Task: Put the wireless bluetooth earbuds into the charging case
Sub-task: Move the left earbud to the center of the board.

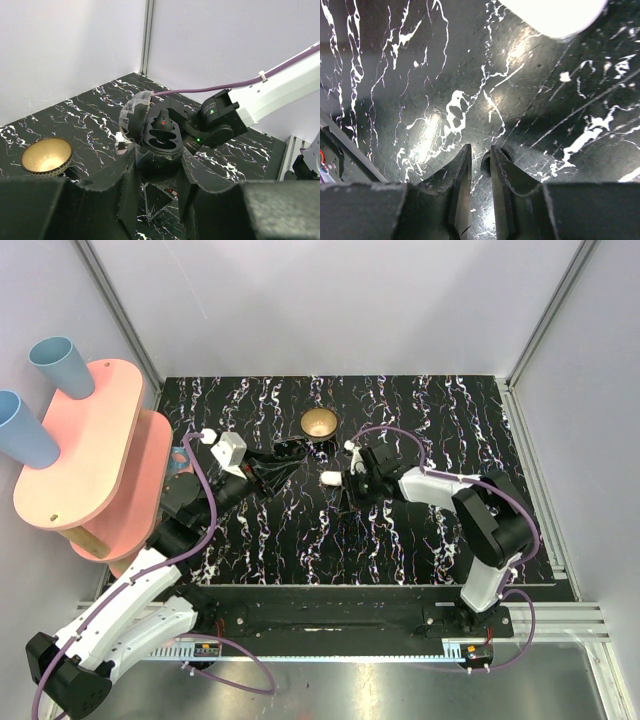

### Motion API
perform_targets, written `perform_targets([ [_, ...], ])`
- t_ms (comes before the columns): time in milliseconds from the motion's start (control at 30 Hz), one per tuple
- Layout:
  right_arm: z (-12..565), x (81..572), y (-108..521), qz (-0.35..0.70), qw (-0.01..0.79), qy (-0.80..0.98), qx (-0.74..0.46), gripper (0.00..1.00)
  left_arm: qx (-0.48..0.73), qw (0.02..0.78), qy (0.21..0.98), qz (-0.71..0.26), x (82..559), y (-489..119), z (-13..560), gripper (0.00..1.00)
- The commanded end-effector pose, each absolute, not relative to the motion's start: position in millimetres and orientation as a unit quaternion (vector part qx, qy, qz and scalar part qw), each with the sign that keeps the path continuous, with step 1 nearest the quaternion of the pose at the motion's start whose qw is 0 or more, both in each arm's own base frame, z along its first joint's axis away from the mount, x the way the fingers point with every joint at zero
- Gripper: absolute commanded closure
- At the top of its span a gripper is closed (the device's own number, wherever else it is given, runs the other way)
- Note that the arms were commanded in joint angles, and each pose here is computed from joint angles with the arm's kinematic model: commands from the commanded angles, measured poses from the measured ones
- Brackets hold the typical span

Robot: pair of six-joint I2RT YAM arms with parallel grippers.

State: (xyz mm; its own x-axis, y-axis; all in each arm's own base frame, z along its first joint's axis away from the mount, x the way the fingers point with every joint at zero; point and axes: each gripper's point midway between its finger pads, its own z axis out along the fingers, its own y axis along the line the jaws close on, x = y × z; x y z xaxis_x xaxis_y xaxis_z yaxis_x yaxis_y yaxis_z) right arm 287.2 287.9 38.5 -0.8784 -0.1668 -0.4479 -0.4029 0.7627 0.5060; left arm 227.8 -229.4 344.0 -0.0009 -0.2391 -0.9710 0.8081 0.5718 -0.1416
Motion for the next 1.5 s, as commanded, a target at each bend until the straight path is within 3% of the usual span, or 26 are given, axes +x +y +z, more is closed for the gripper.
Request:
perform_targets([
  [0,54.0,283.0,306.6,0.353,0.185,0.894,-0.205,0.71,0.231,0.684,0.569,-0.393,230.0,-225.3,360.6,1.00],
  [767,16.8,277.7,271.9,0.258,0.164,0.919,-0.248,0.67,0.235,0.677,0.572,-0.399,232.7,-230.7,356.7,1.00],
  [1467,10.6,259.0,261.0,0.253,0.143,0.930,-0.226,0.67,0.231,0.675,0.576,-0.399,233.7,-230.1,352.7,1.00],
])
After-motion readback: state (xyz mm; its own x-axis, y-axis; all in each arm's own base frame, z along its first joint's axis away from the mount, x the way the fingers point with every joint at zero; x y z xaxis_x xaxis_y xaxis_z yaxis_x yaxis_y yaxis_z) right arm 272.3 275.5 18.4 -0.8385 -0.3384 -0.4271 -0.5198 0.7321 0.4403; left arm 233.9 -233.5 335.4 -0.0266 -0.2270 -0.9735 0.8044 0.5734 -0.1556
